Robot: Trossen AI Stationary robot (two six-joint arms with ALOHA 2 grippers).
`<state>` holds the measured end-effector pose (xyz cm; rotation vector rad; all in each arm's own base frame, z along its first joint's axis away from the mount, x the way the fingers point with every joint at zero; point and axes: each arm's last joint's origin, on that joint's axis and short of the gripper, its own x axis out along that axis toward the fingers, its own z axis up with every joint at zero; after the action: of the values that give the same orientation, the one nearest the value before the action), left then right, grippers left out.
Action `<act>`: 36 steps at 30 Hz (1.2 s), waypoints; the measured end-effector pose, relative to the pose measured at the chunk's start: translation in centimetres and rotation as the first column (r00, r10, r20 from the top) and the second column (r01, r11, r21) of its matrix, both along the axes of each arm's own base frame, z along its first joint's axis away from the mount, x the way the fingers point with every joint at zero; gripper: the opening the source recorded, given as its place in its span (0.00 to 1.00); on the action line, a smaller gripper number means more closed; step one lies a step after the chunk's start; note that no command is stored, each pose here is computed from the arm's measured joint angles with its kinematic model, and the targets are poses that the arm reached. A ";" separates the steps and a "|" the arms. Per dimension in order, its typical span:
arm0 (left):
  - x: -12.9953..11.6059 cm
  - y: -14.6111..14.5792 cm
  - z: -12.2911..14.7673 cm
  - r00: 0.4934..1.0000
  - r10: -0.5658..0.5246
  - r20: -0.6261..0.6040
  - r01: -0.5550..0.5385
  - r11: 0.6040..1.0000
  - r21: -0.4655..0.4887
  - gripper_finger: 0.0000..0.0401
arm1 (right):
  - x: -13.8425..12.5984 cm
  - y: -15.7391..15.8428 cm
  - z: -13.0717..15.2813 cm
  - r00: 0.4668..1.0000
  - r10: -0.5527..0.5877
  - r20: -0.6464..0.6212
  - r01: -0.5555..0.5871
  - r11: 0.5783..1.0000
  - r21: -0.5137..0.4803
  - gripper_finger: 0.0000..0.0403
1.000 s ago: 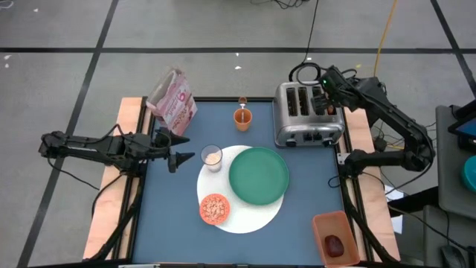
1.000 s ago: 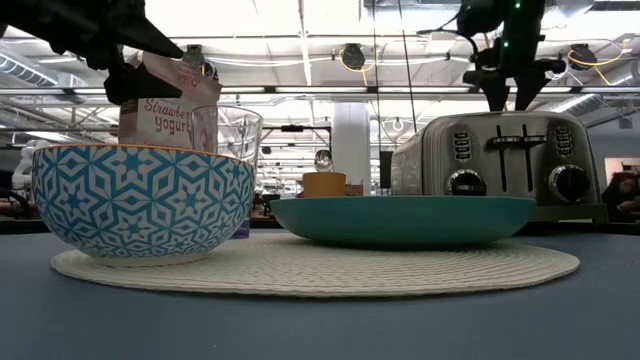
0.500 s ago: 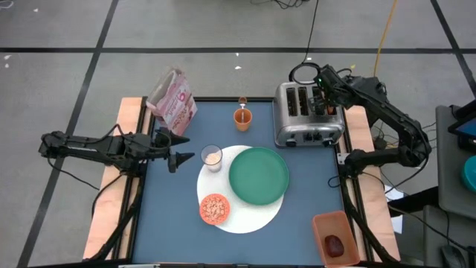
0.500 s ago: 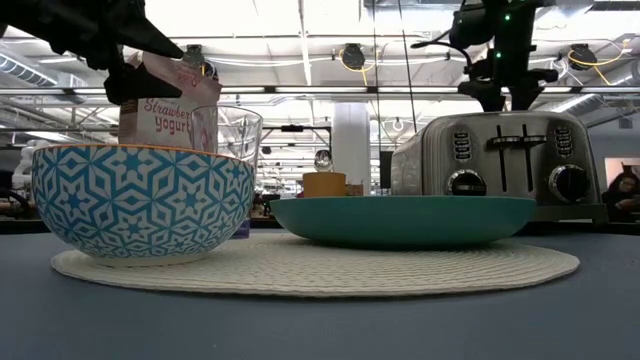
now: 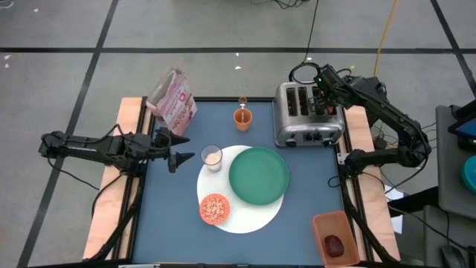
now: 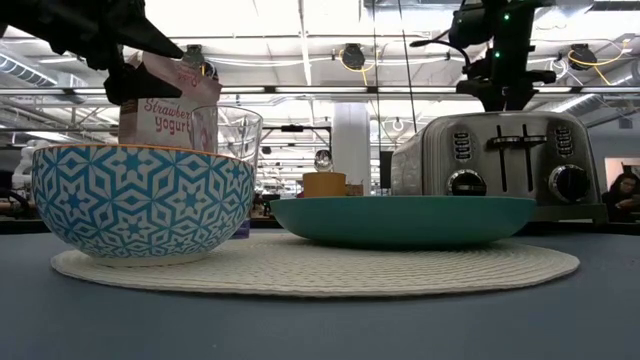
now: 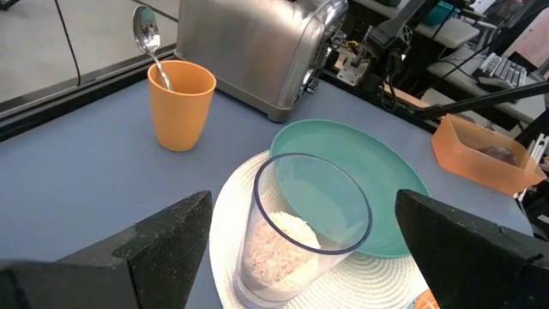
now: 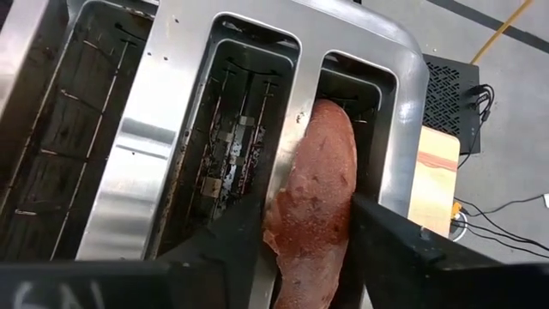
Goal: Arrange a breakfast setting
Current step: Put the toasted bagel on the green plate
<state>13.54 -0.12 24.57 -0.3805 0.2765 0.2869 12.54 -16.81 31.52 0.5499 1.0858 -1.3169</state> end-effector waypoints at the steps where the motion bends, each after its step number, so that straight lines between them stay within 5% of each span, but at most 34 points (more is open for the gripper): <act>1: 0.0 0.0 0.0 1.000 0.000 0.000 0.000 1.000 0.000 0.92 | 0.0 0.0 0.0 1.000 0.000 0.000 0.000 1.000 -0.001 0.39; 36: 0.0 0.0 0.0 1.000 0.001 0.001 -0.001 1.000 -0.002 0.92 | 0.2 -0.8 0.4 0.993 -0.088 0.074 0.094 0.991 -0.095 0.38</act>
<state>13.53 -0.12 24.57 -0.3832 0.2757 0.2872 12.72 -17.58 31.90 0.5729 0.9430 -1.4128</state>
